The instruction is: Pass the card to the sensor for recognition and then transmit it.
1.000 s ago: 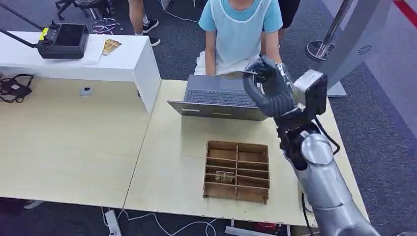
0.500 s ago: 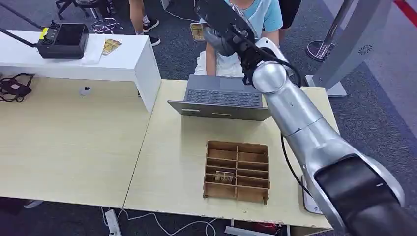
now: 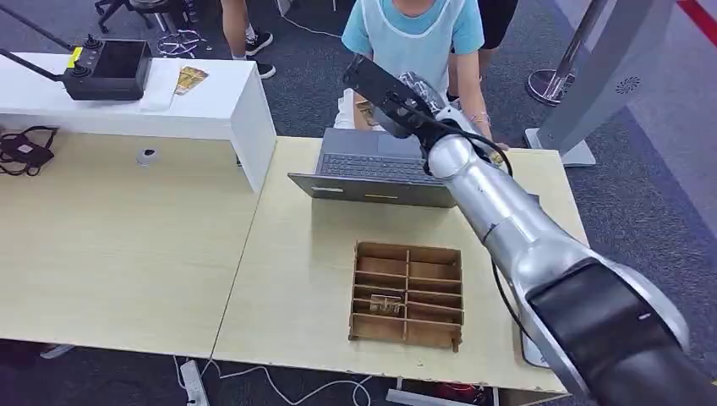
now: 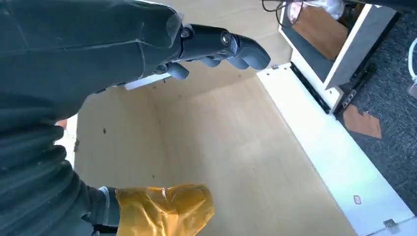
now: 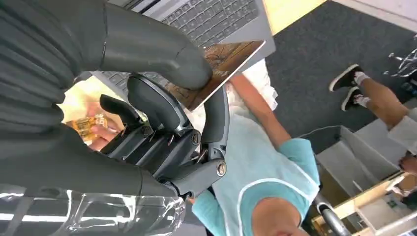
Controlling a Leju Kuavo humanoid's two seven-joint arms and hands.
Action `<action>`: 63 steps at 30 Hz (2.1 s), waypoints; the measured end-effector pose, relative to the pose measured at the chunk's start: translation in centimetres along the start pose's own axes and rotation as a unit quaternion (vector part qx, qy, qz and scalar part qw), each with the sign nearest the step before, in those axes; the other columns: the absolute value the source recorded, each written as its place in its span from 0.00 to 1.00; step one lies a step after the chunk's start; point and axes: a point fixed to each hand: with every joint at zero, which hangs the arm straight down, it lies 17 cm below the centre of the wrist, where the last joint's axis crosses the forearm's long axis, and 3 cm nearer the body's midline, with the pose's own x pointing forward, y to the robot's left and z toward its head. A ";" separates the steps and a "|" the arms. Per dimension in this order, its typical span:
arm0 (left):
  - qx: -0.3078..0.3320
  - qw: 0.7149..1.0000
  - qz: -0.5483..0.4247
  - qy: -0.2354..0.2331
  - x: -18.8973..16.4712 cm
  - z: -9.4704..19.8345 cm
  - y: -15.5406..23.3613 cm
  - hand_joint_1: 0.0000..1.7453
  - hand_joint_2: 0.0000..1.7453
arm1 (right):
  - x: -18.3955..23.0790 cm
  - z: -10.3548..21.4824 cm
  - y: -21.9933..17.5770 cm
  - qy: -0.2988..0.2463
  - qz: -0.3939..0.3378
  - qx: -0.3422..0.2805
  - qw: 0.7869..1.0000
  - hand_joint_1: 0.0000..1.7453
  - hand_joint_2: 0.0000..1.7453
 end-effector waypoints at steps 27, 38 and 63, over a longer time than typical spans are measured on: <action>0.003 0.999 -0.032 0.020 -1.1 -0.1 0.2 0.00 1.00 | -2.3 0.0 0.4 0.025 0.031 -0.002 0.999 0.99 1.00; 0.009 0.998 -0.053 0.028 -1.4 0.0 0.6 0.00 1.00 | -2.2 -0.1 -0.5 0.015 0.078 -0.024 0.997 0.00 1.00; 0.043 0.998 -0.045 0.004 1.6 0.8 3.0 0.00 1.00 | 0.7 24.6 -1.3 -0.283 0.054 -0.300 0.909 0.00 1.00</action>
